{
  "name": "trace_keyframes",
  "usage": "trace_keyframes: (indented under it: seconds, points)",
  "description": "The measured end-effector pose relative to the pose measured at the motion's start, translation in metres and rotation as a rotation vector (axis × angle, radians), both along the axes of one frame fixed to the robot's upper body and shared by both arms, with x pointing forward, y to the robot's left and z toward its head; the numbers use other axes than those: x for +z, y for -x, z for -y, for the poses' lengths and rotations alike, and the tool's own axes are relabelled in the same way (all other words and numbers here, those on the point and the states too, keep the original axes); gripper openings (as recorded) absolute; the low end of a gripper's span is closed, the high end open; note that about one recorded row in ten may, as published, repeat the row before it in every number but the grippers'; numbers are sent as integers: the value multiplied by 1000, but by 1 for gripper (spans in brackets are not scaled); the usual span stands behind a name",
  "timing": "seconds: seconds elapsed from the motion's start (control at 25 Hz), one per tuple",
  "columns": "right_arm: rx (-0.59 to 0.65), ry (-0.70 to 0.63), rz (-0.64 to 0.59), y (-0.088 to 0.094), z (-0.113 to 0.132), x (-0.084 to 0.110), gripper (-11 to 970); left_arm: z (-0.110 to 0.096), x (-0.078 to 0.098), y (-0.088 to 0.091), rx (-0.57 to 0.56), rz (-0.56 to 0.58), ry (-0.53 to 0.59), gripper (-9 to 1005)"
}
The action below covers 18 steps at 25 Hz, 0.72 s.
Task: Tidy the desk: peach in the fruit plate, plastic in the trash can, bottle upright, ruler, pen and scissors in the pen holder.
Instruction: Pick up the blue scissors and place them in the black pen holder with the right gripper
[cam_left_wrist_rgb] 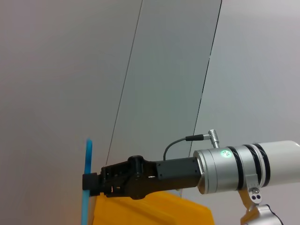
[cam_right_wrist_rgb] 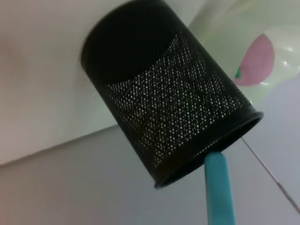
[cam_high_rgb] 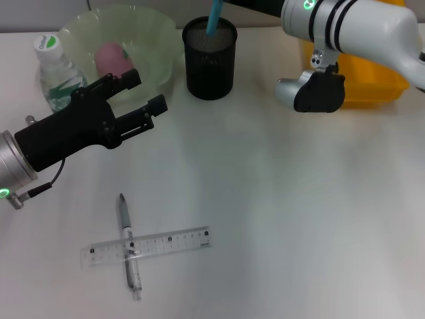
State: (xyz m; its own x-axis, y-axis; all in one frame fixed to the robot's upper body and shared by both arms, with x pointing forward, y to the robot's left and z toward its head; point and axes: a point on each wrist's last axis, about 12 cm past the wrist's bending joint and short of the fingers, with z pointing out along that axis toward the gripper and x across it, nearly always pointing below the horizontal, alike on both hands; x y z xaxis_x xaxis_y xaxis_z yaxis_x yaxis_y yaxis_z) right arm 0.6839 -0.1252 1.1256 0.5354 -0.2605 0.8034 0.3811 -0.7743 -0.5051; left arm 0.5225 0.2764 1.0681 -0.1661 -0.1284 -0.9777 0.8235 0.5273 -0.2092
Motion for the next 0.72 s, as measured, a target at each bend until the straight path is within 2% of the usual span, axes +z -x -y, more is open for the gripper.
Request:
trace_keyframes:
  seconds: [0.68,0.72]
  points:
    - [25,24,13,4,-2,-2,303,-10,2,8,33,28,37,766]
    - [25,24,13,4,-2,-2,332,-11,2,9,36,34,40,766]
